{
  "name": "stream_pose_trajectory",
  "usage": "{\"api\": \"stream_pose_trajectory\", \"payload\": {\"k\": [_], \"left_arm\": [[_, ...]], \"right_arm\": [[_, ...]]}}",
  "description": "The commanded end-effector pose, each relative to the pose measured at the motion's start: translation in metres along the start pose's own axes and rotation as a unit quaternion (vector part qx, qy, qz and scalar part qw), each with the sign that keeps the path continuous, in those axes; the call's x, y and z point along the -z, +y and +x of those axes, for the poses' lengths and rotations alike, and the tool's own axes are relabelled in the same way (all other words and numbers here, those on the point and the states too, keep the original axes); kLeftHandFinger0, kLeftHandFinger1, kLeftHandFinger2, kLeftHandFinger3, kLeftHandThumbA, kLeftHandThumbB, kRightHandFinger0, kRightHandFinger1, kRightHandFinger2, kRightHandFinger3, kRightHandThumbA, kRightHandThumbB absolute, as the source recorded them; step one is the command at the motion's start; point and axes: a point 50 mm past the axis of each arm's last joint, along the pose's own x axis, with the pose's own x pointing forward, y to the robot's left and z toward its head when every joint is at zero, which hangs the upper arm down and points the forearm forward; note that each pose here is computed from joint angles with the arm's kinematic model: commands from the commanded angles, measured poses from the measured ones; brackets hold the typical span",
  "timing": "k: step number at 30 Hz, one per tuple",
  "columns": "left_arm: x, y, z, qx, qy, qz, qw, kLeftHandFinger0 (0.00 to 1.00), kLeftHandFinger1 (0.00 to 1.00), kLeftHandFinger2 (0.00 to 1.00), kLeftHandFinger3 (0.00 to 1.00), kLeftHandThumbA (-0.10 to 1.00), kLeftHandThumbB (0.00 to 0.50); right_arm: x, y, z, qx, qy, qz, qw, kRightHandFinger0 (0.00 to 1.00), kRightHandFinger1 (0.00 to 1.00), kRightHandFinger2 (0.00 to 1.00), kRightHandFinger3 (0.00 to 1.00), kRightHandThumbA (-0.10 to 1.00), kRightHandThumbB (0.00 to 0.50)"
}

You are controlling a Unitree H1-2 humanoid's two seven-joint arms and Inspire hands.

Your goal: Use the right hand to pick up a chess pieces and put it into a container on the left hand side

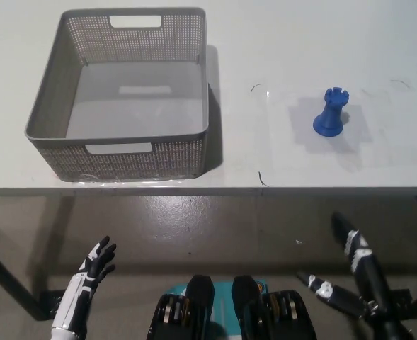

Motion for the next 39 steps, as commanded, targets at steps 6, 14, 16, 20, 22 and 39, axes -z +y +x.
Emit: {"api": "stream_pose_trajectory", "payload": {"k": [6, 14, 16, 20, 22, 39], "left_arm": [[-0.009, -0.001, -0.004, 0.007, -0.029, -0.003, 1.000, 1.00, 1.00, 1.00, 1.00, 1.00, 0.269], [-0.003, -0.003, -0.014, 0.010, -0.019, -0.005, 1.000, 1.00, 1.00, 1.00, 1.00, 1.00, 0.271], [-0.003, -0.001, -0.013, 0.010, -0.018, -0.003, 1.000, 1.00, 1.00, 1.00, 1.00, 1.00, 0.273], [-0.003, 0.000, -0.013, 0.010, -0.017, -0.004, 1.000, 1.00, 1.00, 1.00, 1.00, 1.00, 0.275], [-0.003, 0.000, -0.014, 0.009, -0.015, -0.007, 1.000, 1.00, 1.00, 1.00, 1.00, 1.00, 0.275], [0.001, 0.002, -0.018, 0.018, -0.015, 0.001, 1.000, 1.00, 1.00, 1.00, 1.00, 1.00, 0.263]], "right_arm": [[-0.055, -0.026, 0.041, 0.067, -0.117, -0.063, 0.989, 1.00, 1.00, 1.00, 1.00, 1.00, 0.301], [-0.075, -0.046, 0.081, 0.091, -0.093, -0.081, 0.988, 1.00, 1.00, 1.00, 1.00, 1.00, 0.341], [-0.080, -0.052, 0.100, 0.097, -0.085, -0.076, 0.989, 1.00, 1.00, 1.00, 1.00, 1.00, 0.364], [-0.089, -0.059, 0.132, 0.095, -0.081, -0.049, 0.991, 1.00, 1.00, 1.00, 1.00, 1.00, 0.435], [-0.091, -0.062, 0.143, 0.088, -0.079, -0.037, 0.992, 1.00, 1.00, 1.00, 1.00, 1.00, 0.440], [-0.053, -0.074, 0.251, 0.072, 0.079, -0.047, 0.993, 1.00, 1.00, 1.00, 1.00, 1.00, 0.446]]}}
